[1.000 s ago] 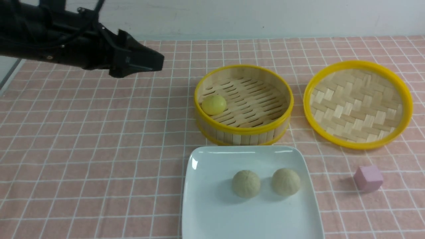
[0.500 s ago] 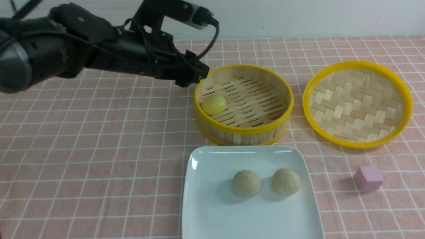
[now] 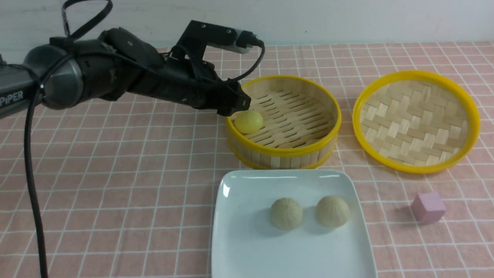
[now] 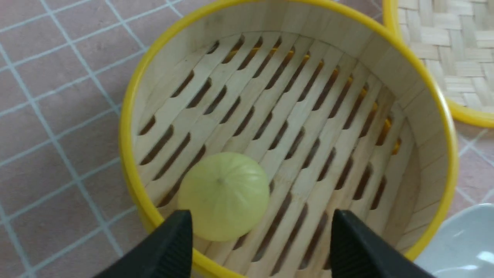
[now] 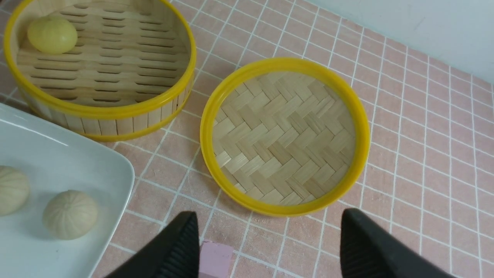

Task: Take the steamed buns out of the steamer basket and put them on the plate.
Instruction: Use the left arm to grab the steamed stuffed bun that is closest to it

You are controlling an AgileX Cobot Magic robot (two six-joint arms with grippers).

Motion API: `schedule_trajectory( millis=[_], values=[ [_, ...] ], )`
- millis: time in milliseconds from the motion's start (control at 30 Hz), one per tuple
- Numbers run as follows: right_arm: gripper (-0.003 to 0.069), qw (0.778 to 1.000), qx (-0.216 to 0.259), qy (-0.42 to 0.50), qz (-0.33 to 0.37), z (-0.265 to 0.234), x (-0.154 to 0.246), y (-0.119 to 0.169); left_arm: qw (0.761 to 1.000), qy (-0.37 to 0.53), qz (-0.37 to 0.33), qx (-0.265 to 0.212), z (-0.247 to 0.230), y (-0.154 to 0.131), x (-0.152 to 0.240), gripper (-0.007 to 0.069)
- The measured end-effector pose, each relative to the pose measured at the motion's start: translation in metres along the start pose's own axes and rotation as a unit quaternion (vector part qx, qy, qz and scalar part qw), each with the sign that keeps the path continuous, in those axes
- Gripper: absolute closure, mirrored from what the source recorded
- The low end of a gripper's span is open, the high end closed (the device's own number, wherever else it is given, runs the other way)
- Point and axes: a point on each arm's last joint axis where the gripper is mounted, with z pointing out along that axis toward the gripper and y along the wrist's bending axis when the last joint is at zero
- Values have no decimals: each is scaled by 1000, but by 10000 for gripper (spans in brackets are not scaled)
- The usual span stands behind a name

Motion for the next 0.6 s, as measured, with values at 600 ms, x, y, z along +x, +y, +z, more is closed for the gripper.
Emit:
schedule_trajectory(
  millis=[600],
  values=[
    [174,1000,0,0,0,0,0,0,993,70,60,-72,-73,-12,-57,200]
  ],
)
